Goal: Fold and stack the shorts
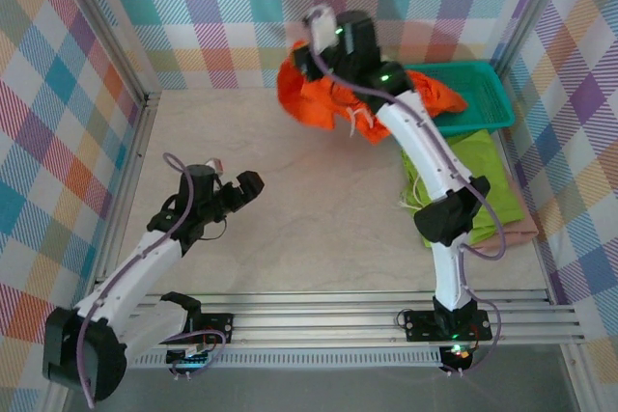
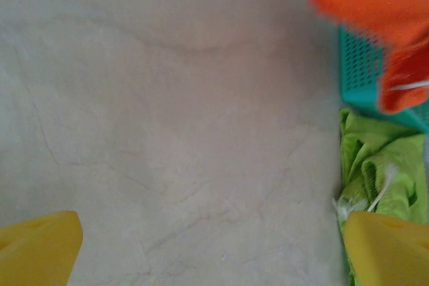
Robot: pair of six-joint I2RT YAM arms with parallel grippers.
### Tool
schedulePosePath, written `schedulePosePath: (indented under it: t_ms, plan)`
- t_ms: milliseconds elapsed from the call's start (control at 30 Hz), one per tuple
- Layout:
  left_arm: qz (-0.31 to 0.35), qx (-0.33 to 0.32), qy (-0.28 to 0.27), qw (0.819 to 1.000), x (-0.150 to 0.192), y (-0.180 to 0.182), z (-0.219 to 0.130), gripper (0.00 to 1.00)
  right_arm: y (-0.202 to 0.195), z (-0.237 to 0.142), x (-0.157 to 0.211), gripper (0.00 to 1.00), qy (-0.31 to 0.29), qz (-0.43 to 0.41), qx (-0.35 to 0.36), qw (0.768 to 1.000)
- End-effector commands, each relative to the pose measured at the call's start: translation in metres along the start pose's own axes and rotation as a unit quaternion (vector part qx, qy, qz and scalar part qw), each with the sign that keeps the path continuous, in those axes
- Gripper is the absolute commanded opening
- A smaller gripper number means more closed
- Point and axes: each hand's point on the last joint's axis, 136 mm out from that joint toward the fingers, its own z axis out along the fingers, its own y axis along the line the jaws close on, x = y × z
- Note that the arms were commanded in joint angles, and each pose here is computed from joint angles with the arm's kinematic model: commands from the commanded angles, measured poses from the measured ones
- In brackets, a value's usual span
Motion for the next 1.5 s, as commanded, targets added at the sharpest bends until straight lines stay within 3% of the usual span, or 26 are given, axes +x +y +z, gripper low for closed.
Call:
schedulePosePath:
  t_ms: [0,100,267,400,567,733,1067,1333,1467]
  plan:
    - [-0.008,-0.019,-0.066,0.998,-0.019,0.008,-0.023,1.0,0.057,0.001,0.051,0.62,0.071,0.002,-0.096,0.993]
    - [-0.007,-0.013,-0.102,0.995,-0.03,0.005,-0.041,1.0,0.061,-0.007,0.08,0.75,0.082,0.067,-0.102,0.989]
    - [0.001,-0.023,-0.084,0.996,-0.032,0.002,-0.038,1.0,0.032,-0.027,0.138,0.8,0.111,0.105,-0.017,0.988]
    - [0.008,0.005,-0.022,1.0,-0.032,-0.021,-0.005,1.0,-0.003,-0.054,0.181,0.83,0.152,0.148,0.062,0.975]
    - [0.012,0.026,0.061,0.998,-0.028,-0.04,0.051,1.0,-0.067,-0.095,0.215,0.91,0.15,0.238,0.161,0.946]
    - [0.025,0.017,0.123,0.992,-0.022,-0.049,0.108,0.99,-0.115,-0.116,0.244,0.91,0.145,0.33,0.199,0.911]
    - [0.077,-0.1,0.169,0.978,-0.035,-0.012,0.205,0.93,-0.111,-0.13,0.259,0.92,0.149,0.336,0.196,0.909]
    - [0.106,-0.164,0.163,0.967,-0.065,0.013,0.241,0.9,-0.1,-0.152,0.267,0.92,0.156,0.322,0.192,0.914]
    - [0.091,-0.149,0.187,0.967,-0.059,0.013,0.257,0.82,-0.097,-0.157,0.269,0.92,0.152,0.318,0.194,0.915]
